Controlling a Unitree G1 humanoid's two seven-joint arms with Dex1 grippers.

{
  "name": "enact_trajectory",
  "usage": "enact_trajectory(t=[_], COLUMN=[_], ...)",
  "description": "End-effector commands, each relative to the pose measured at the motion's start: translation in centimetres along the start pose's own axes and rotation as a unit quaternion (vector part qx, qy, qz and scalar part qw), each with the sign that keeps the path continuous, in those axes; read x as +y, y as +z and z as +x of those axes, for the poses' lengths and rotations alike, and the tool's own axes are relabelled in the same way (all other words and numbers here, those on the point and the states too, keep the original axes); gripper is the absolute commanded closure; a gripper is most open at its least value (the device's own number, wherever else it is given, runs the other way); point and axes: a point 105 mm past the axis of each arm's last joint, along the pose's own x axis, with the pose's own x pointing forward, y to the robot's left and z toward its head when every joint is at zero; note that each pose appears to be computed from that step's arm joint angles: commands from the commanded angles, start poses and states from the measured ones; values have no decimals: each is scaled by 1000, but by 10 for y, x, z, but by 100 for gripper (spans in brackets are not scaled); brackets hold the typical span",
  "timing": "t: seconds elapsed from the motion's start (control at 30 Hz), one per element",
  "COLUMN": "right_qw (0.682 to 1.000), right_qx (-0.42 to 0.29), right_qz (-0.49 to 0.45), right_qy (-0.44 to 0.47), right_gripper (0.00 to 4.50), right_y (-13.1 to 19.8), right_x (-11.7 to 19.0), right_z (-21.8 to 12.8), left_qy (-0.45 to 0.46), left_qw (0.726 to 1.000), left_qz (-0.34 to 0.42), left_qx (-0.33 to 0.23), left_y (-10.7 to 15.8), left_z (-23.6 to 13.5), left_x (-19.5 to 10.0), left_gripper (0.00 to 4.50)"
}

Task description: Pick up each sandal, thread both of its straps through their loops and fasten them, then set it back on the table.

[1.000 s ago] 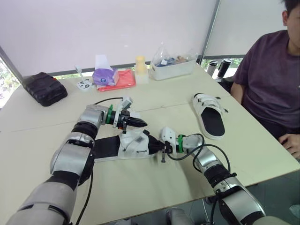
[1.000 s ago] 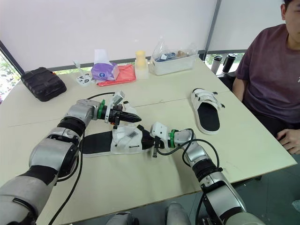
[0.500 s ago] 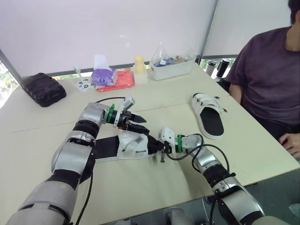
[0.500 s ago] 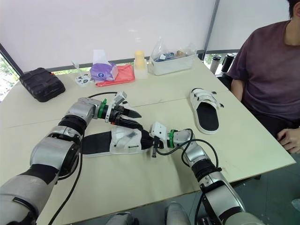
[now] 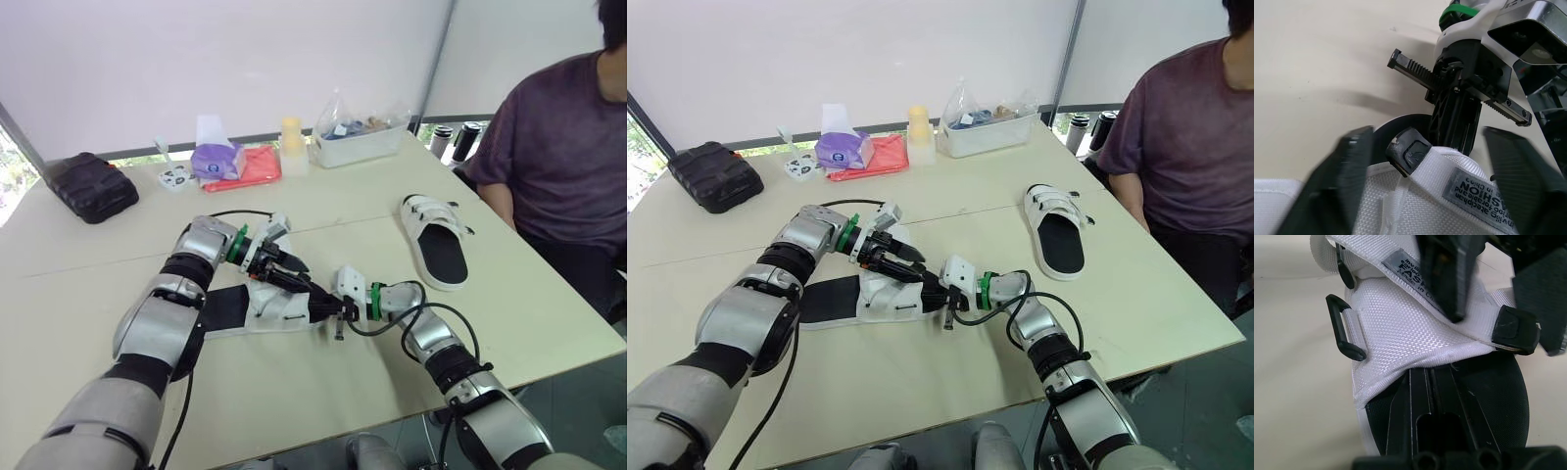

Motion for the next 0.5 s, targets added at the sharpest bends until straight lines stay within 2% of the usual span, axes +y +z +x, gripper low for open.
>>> enact_trajectory(t=[0.03, 0.1, 0.13, 0.5], right_qw=[992, 992, 992, 992], right_qx=[101, 101, 101, 102], right_qz=[62, 63, 62, 60], right_qy=[33, 33, 33, 34], right_gripper=[450, 450, 450, 450], right_y=[-56, -57, -57, -56], right_x=[32, 32, 32, 30], right_z=[0, 0, 0, 0], left_qy=[4, 4, 5, 17], left_qw=[1000, 1000, 1000, 998], left_qz=[14, 14, 15, 2], left_qx=[-2, -5, -6, -67], left_y=[7, 7, 8, 27], left_z=[-3, -3, -4, -21], left_x=[1, 1, 1, 1], left_gripper=[308, 411, 448, 448])
